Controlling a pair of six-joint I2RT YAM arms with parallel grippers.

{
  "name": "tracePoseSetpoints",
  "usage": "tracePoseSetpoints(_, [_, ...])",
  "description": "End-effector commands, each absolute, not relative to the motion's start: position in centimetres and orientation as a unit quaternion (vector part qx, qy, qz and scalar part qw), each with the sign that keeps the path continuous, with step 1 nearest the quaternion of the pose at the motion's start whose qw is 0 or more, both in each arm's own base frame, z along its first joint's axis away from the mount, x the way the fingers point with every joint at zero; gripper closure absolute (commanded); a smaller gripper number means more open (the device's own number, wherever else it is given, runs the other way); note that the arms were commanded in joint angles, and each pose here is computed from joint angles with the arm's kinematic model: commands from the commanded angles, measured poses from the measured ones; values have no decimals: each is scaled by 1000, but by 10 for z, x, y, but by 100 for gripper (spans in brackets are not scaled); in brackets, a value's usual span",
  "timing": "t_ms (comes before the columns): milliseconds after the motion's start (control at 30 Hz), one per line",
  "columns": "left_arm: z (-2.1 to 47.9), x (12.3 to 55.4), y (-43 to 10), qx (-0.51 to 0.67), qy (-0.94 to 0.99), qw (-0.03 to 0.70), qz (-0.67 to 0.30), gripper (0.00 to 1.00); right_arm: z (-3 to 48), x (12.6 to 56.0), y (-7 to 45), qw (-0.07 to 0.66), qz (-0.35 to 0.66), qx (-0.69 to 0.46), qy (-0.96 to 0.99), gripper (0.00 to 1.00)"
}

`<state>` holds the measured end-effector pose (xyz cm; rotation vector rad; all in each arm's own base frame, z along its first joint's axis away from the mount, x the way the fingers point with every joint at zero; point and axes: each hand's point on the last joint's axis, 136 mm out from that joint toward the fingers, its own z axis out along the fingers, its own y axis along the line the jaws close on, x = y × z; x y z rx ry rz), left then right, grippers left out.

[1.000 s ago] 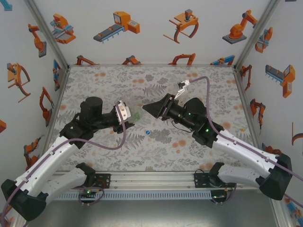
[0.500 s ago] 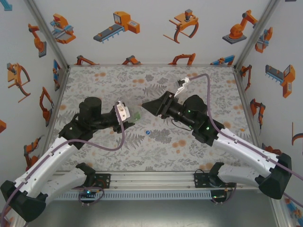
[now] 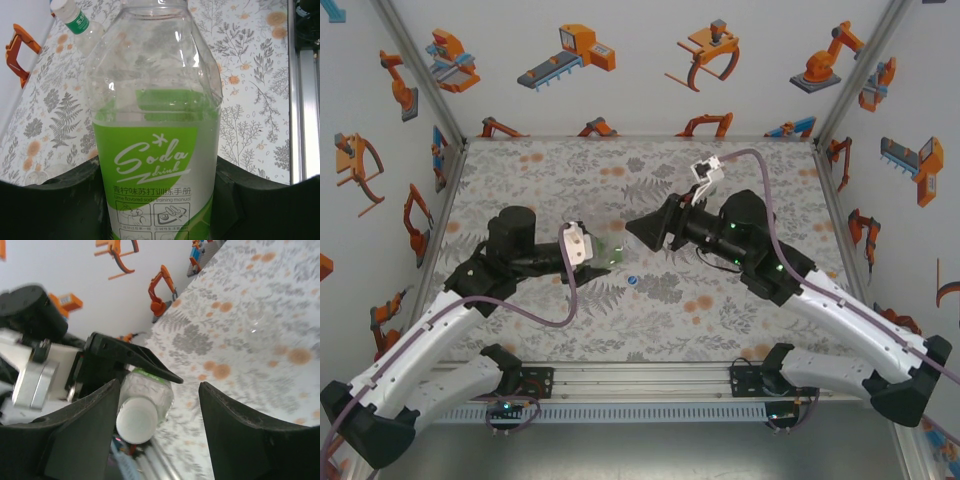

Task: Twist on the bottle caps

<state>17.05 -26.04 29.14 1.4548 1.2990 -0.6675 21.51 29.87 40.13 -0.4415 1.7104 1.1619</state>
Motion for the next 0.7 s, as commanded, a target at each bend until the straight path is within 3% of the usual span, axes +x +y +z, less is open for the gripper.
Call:
tracePoseSetpoints(0, [300, 161, -264, 626, 514, 509, -292, 100, 419, 190, 286, 551, 412, -321, 651, 39])
tracePoseSetpoints(300, [294, 159, -262, 637, 517, 496, -284, 100, 400, 127, 295, 468, 389, -550, 571, 44])
tracePoseSetpoints(500, [292, 142, -266, 658, 492, 470, -323, 100, 390, 108, 283, 526, 318, -648, 449, 44])
tracePoseSetpoints(667, [293, 131, -267, 668, 473, 460, -344, 100, 389, 104, 288, 524, 311, -677, 412, 44])
